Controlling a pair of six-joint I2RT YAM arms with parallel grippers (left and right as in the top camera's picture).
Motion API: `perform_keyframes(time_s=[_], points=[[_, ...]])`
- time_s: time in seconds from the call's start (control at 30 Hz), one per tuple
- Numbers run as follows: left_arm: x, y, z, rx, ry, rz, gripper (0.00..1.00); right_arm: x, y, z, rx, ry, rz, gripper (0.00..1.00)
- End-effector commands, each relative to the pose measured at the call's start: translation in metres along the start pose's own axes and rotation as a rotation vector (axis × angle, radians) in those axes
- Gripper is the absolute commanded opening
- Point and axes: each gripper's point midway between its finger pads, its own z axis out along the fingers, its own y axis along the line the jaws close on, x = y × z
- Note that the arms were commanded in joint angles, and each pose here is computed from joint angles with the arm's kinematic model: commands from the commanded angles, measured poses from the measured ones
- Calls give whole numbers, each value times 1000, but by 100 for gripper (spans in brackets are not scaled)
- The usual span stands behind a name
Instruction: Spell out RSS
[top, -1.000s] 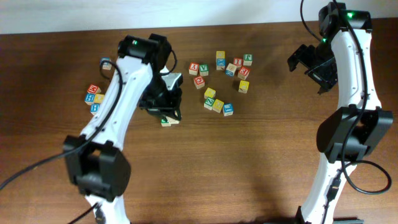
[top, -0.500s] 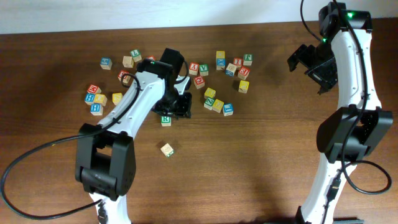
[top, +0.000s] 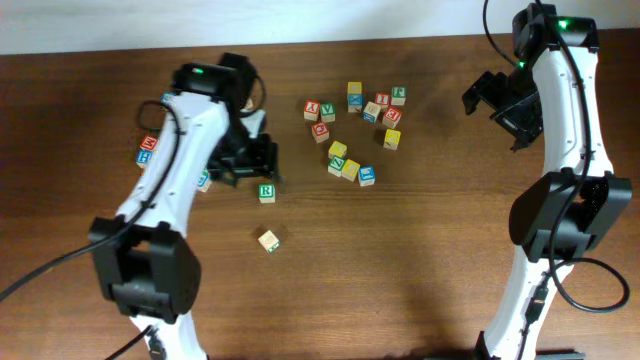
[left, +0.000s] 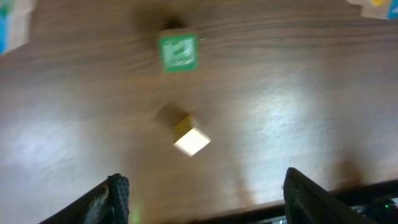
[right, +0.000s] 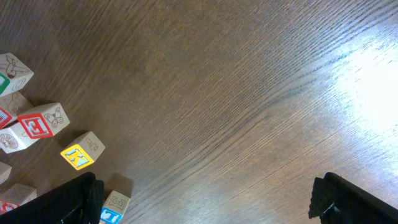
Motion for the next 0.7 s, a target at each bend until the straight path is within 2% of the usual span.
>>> perform_keyframes(time_s=[0.0, 0.13, 0.23, 0.37, 0.67], points=[[18, 19, -10, -19, 51, -54, 73, -3, 0, -14, -20, -33, 3, 98], [32, 21, 10, -35, 125, -104, 74, -3, 0, -14, -20, -33, 3, 98], [38, 18, 45, -53, 158, -146, 75, -3, 0, -14, -20, -33, 3, 98], [41, 23, 89, -63, 158, -219, 73, -3, 0, -14, -20, -33, 3, 98], [51, 29, 131, -79, 158, -369, 68, -3, 0, -14, -20, -33, 3, 99]])
